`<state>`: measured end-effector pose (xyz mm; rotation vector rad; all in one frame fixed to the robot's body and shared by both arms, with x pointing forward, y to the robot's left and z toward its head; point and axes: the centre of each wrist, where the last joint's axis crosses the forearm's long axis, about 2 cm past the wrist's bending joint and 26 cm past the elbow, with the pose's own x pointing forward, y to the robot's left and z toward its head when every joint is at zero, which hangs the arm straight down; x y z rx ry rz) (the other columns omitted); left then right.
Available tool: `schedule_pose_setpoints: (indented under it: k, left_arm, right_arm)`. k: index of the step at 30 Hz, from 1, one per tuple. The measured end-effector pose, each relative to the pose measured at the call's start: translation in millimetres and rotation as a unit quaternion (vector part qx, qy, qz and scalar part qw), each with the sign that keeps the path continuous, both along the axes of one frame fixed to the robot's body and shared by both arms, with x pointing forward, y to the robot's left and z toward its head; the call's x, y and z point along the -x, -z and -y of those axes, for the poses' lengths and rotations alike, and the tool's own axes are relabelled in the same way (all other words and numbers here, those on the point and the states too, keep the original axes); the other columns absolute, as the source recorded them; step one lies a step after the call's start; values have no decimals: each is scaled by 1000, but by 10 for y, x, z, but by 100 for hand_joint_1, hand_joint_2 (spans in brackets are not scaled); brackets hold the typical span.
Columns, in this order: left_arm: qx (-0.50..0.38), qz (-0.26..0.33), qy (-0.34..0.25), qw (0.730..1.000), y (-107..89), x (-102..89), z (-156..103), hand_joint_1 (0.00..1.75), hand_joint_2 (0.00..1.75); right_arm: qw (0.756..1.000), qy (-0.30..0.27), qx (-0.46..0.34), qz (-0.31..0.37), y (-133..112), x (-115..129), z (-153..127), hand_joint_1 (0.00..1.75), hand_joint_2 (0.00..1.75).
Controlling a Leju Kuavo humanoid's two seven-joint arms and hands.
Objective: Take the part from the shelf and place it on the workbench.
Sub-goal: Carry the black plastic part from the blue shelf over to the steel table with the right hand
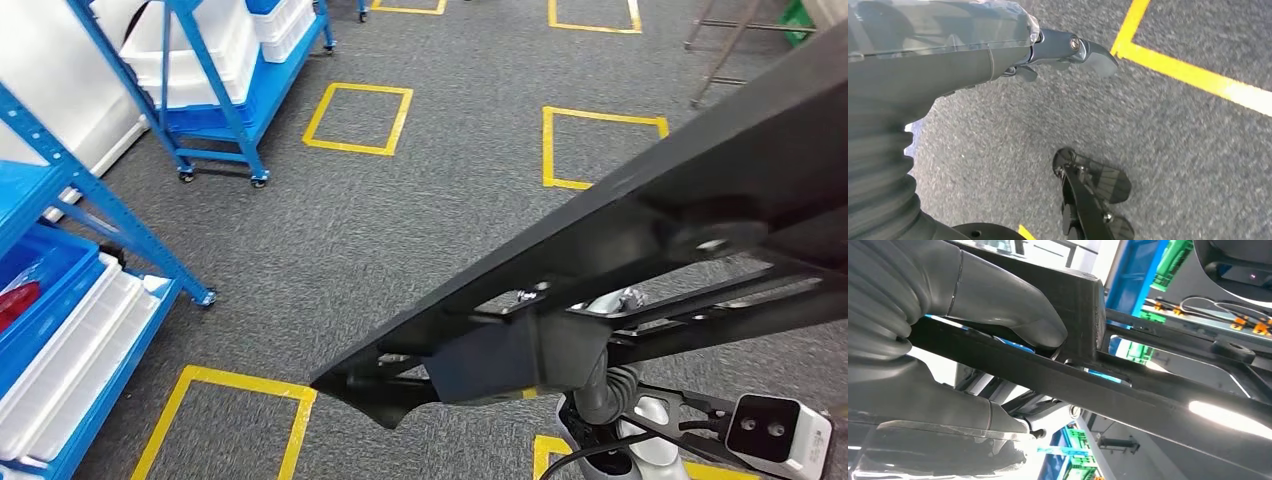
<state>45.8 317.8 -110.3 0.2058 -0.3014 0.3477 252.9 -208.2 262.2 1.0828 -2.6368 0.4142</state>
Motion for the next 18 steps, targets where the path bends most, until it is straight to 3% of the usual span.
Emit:
schedule_pose_setpoints:
  k: [12,18]
  left_arm:
    - [-2,2,-8,1000,-1,-5,-16,0,175]
    - [-3,6,-18,1000,1,23,-38,0,175]
  right_arm:
    - [1000,5,6,-11,-106,-25,-67,175,175]
    - [1000,1,1,-16,-47,-2,-81,175,175]
